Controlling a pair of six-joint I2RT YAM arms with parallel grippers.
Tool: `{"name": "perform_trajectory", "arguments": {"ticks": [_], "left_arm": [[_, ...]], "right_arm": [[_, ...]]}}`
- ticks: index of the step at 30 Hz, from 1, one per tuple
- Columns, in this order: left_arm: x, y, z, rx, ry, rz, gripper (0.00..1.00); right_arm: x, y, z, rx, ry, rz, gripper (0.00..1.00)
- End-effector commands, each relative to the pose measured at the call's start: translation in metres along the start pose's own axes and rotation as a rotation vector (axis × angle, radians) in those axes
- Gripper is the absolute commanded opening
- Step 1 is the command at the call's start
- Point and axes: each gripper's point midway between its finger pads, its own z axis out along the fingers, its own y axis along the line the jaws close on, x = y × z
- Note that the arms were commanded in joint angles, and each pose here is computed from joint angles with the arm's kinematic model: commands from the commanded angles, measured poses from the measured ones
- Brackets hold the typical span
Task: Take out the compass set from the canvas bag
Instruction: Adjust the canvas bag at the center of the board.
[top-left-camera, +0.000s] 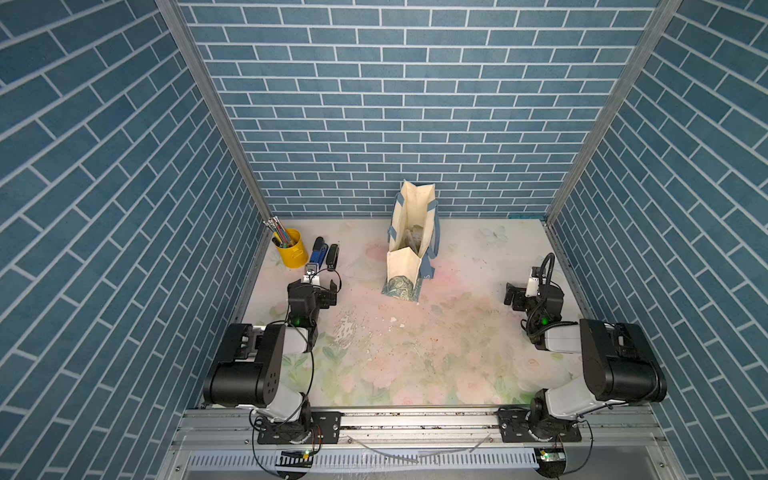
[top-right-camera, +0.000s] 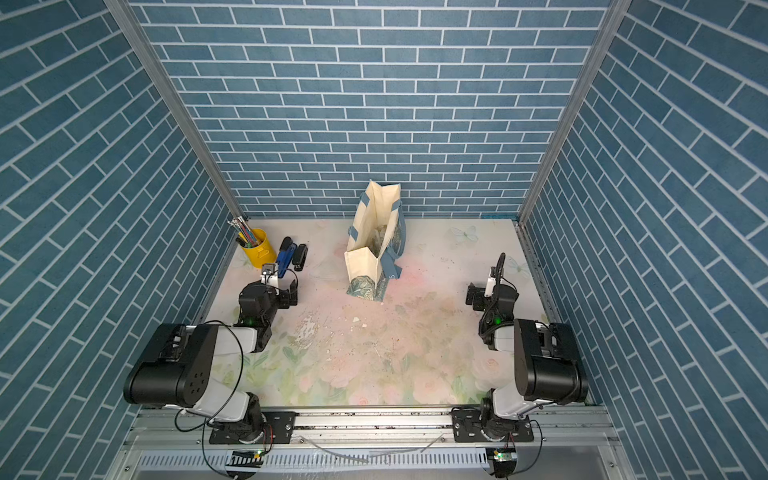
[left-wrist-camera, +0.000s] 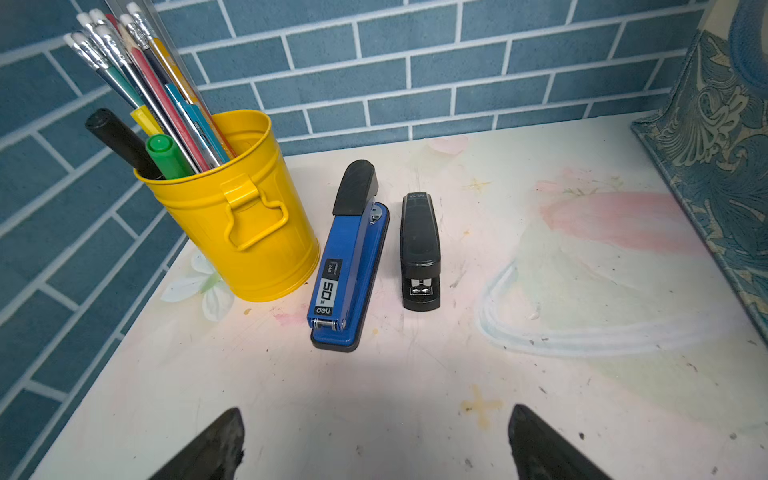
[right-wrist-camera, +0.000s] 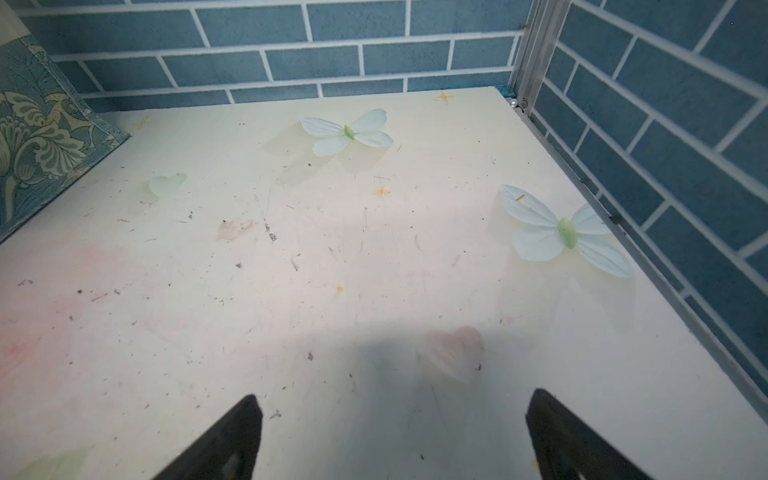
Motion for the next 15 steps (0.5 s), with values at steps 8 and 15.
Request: {"name": "perform_trajectory", "arguments": {"ticks": [8,15], "left_arm": [[-0.0033,-0.0010,0.0023,-0.007,-0.008,0.009,1.00],[-0.0037,-0.0012,0.0013,-0.019,-0.014,0.015,0.99]], "right_arm": [[-0.0152,0.0003,0.0047,-0.008,-0.039,-0.005,0.99],[-0.0147,0.0003,0.0048,-0.008,-0.037,-0.005,0.99]]}}
